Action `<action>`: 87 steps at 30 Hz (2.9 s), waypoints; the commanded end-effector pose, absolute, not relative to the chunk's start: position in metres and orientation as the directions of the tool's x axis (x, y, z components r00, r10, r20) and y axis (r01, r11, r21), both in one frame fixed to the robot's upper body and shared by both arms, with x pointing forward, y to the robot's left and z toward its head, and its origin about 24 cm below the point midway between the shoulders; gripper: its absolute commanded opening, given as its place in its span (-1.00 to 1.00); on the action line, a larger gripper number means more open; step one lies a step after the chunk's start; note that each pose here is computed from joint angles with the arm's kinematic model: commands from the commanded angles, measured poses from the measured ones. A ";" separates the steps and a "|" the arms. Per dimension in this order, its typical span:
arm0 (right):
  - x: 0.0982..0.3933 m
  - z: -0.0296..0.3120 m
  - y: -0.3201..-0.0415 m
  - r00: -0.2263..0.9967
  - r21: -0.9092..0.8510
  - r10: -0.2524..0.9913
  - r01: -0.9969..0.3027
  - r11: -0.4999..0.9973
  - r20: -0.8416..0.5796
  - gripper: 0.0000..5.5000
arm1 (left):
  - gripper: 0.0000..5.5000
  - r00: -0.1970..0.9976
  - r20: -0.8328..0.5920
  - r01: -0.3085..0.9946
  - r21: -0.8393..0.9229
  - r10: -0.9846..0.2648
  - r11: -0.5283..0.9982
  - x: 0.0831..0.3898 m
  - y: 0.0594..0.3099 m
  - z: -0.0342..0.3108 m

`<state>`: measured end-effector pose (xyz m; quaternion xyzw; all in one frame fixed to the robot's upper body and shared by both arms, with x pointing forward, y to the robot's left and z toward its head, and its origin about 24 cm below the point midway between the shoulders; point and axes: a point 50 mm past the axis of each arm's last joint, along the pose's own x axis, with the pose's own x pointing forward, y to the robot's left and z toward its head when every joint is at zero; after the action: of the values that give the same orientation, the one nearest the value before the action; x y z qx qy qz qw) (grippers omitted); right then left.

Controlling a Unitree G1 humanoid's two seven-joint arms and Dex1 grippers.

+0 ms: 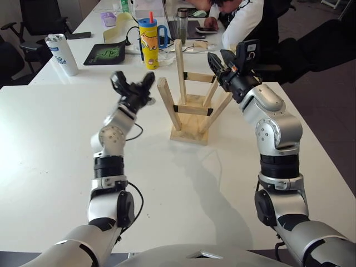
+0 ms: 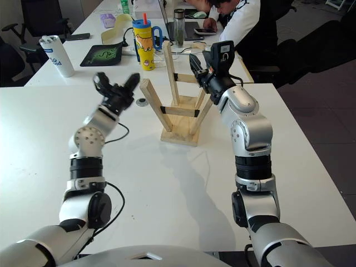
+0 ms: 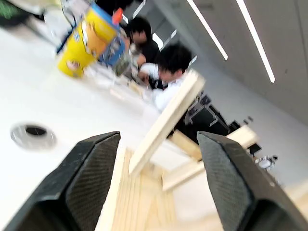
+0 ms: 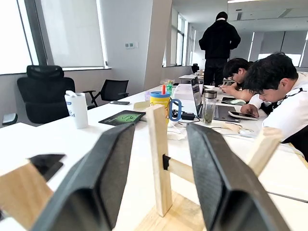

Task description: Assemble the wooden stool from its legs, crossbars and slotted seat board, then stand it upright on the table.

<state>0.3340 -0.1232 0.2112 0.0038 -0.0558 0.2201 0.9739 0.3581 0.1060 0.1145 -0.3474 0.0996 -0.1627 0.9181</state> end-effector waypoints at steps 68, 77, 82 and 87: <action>0.397 0.182 -0.265 0.999 -0.291 -0.030 0.025 0.956 -0.012 -0.44 | 0.09 0.965 -0.264 -0.048 -0.193 -0.005 0.980 0.314 0.193 0.053; 0.316 0.002 -0.256 0.857 -0.326 0.170 -0.359 0.874 -0.487 -0.99 | -0.25 0.894 -0.415 0.190 0.011 -0.169 0.982 0.286 0.185 0.037; 0.301 -0.012 -0.236 0.832 -0.263 0.277 -0.438 0.860 -0.481 -1.00 | -0.55 0.831 -0.492 0.305 0.013 -0.259 0.952 0.277 0.176 0.031; 0.285 -0.009 -0.205 0.740 -0.202 0.496 -0.627 0.752 -0.454 -1.00 | -0.85 0.743 -0.563 0.402 -0.059 -0.363 0.914 0.253 0.158 0.028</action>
<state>0.3060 -0.2185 0.0140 -0.1950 0.1416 0.2517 0.9373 0.2661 0.1641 0.0342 0.0410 0.2632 -0.1833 0.9463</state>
